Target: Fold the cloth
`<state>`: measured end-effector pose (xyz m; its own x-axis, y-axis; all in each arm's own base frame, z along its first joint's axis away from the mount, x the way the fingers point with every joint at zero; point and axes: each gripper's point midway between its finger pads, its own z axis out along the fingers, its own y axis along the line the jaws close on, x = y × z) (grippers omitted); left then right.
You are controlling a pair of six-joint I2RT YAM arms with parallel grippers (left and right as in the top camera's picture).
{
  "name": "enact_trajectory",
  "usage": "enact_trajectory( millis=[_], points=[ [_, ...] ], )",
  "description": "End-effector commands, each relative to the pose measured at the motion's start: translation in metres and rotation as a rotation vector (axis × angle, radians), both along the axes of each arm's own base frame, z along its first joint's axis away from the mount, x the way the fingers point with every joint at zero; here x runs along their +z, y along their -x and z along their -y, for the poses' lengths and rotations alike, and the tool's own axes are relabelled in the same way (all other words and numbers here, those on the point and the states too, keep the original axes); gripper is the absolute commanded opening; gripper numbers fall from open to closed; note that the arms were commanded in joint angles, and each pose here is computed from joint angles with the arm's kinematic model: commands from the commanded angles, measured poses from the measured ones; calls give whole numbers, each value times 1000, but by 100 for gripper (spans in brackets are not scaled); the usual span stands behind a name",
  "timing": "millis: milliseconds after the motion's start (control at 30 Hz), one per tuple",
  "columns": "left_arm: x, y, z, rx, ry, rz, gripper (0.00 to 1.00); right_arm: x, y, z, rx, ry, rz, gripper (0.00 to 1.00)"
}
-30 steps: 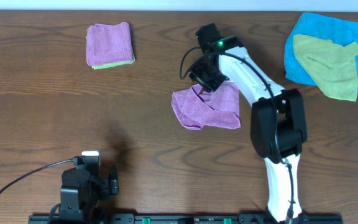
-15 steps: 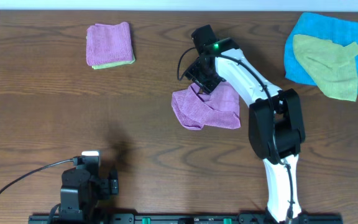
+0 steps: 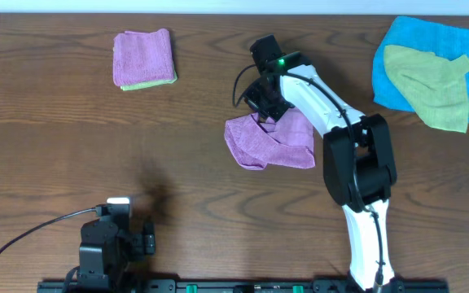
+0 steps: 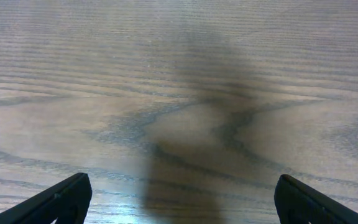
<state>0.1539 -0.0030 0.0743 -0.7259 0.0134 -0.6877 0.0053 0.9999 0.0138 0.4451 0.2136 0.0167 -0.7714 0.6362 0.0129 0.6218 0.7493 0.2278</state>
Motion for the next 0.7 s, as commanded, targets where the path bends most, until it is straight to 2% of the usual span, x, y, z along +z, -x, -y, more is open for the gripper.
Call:
enact_trajectory(
  millis=[0,133,233,333,467,667],
  points=[
    [-15,10,-2,3,-11,-63,95,-9,3,1,4,9,-19,1],
    [-15,10,-2,3,-11,-63,95,-6,3,-2,23,-12,-18,1],
    [-15,10,-2,3,-11,-63,95,7,2,-11,157,-64,16,1],
    [-15,10,-2,3,-11,-63,95,19,7,-5,199,-55,13,1],
    [-15,10,-2,3,-11,-63,95,48,20,5,334,-21,35,1],
    [-15,10,-2,3,-11,-63,95,109,38,28,428,67,109,1]
  ],
)
